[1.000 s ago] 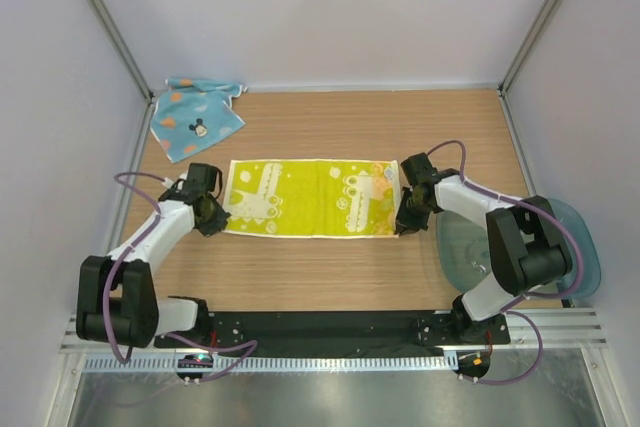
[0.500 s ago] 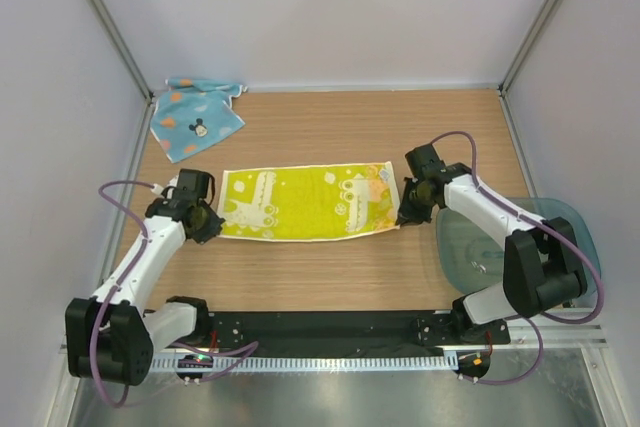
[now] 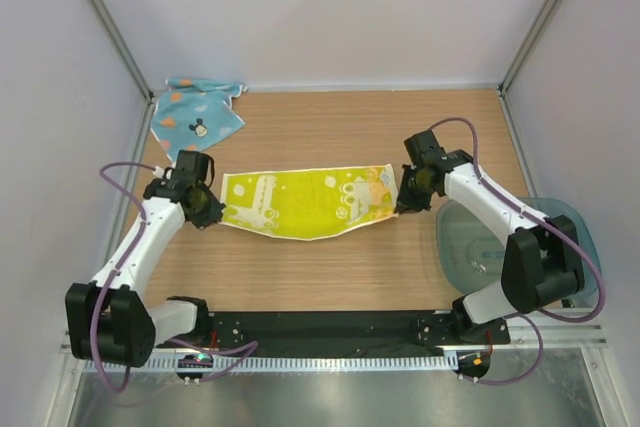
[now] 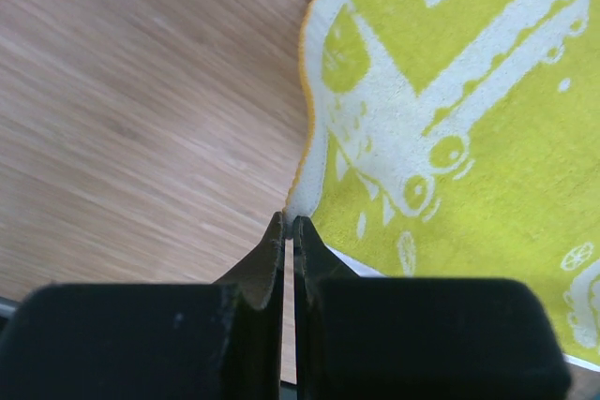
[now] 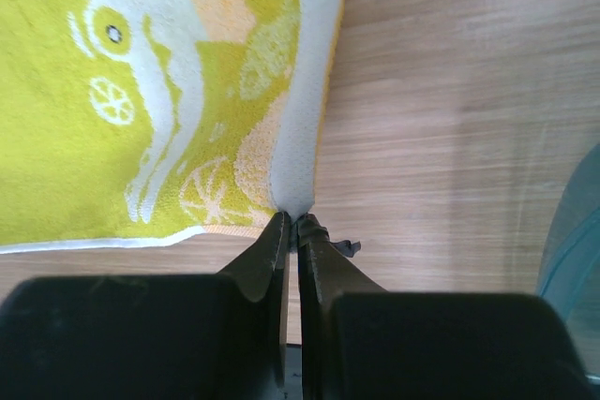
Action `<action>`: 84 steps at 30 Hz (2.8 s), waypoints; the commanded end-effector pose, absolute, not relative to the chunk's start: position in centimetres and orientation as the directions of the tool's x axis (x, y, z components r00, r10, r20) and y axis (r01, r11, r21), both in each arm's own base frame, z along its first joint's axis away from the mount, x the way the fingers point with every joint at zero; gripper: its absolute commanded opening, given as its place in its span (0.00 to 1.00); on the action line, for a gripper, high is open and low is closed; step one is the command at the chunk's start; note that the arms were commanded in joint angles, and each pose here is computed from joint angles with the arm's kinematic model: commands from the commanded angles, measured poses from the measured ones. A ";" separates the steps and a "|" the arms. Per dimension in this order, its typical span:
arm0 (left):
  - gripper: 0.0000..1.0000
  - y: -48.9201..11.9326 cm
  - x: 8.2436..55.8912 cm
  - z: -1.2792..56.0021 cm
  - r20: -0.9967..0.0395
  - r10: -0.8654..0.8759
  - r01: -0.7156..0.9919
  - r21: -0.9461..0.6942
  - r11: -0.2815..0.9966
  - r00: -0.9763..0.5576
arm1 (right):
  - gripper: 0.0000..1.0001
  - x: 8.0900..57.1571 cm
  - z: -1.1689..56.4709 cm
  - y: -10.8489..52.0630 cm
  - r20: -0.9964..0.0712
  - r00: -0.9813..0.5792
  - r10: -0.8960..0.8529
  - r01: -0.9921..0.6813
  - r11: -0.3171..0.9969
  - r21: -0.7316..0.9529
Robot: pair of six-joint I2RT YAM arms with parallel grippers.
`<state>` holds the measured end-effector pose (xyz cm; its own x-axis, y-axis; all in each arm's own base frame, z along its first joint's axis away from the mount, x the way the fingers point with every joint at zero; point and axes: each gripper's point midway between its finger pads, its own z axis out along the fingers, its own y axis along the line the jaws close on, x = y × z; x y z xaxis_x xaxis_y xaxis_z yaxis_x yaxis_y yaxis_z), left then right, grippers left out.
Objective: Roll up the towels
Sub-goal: Fold the towel
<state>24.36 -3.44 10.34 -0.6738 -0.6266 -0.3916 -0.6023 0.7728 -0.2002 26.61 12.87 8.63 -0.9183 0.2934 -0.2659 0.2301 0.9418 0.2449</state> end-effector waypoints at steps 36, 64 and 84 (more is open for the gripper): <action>0.00 -3.1 38.7 12.5 -0.437 -0.499 -0.515 -0.091 0.853 -0.749 | 0.01 42.9 10.1 12.4 -0.305 -0.900 0.311 0.236 0.937 0.258; 0.49 0.8 38.5 12.4 -0.370 -0.617 -0.627 -0.109 0.771 -0.694 | 0.78 47.2 15.9 11.1 -0.459 -0.808 0.370 0.209 0.908 0.364; 0.00 -10.5 35.1 3.4 -0.209 -0.526 -0.453 -0.314 0.834 -0.824 | 0.01 32.3 14.6 43.3 -0.295 -0.924 -0.244 -0.365 0.329 0.871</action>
<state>33.79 -10.71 3.19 -0.8452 -0.5086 -0.1642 -0.4518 0.8441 -0.2888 31.37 40.98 9.26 -0.9559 -0.2159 -0.1991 -0.2858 0.5279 0.7998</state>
